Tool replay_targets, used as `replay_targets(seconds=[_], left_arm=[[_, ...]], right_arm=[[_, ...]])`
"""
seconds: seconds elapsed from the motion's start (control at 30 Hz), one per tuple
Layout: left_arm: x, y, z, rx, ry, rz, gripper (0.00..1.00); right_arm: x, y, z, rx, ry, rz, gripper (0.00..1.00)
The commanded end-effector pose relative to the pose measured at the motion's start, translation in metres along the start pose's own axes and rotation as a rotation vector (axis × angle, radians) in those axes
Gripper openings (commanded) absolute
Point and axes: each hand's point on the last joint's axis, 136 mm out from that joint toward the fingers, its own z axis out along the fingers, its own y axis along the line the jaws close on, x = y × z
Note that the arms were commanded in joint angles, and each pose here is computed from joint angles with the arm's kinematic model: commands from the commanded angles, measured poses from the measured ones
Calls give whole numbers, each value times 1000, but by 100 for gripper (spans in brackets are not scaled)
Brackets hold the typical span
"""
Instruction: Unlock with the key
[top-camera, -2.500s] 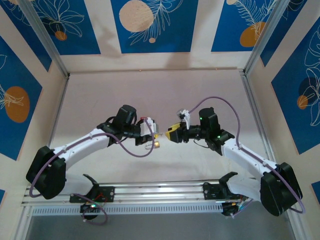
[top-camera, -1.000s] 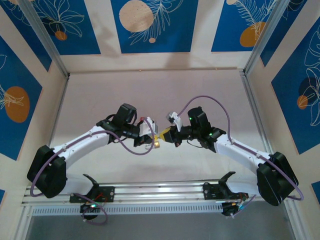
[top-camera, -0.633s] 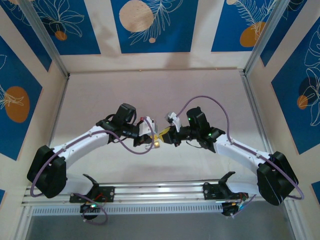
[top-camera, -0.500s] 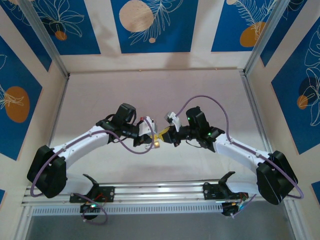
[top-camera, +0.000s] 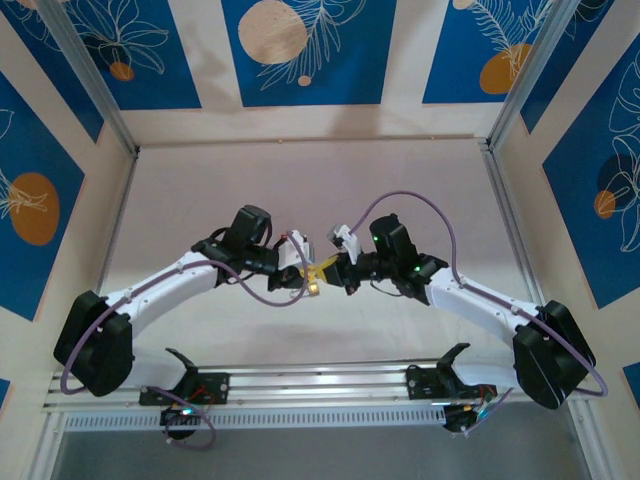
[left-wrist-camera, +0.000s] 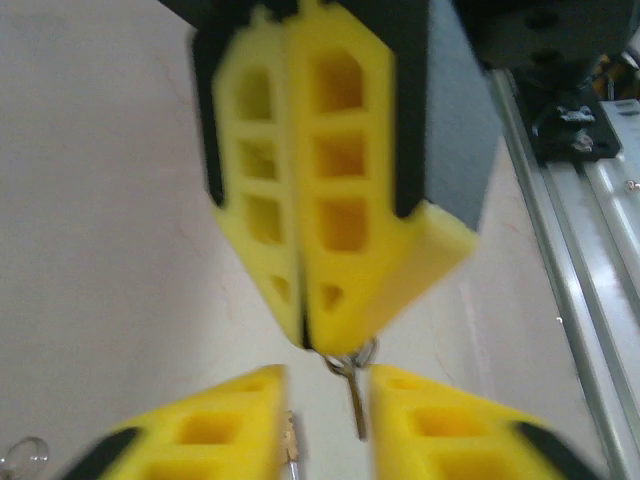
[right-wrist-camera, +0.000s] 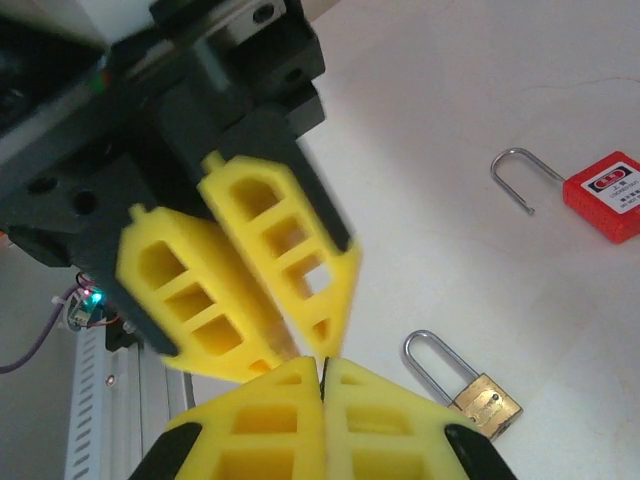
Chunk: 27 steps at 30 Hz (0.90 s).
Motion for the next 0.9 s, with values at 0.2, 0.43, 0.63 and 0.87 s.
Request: replay_targets(seconds=[0.2, 0.43, 0.63, 0.87], left_arm=[[-7, 14, -10, -118, -32, 79, 64], [12, 22, -17, -202, 68, 100, 71], [20, 45, -16, -307, 108, 5, 72], [39, 45, 6, -240, 185, -59, 58]], right_arm=[[3, -13, -3, 105, 7, 2, 0], [-4, -36, -17, 224, -39, 27, 0], [-2, -62, -29, 373, -54, 80, 0], [9, -78, -50, 487, -74, 170, 0]])
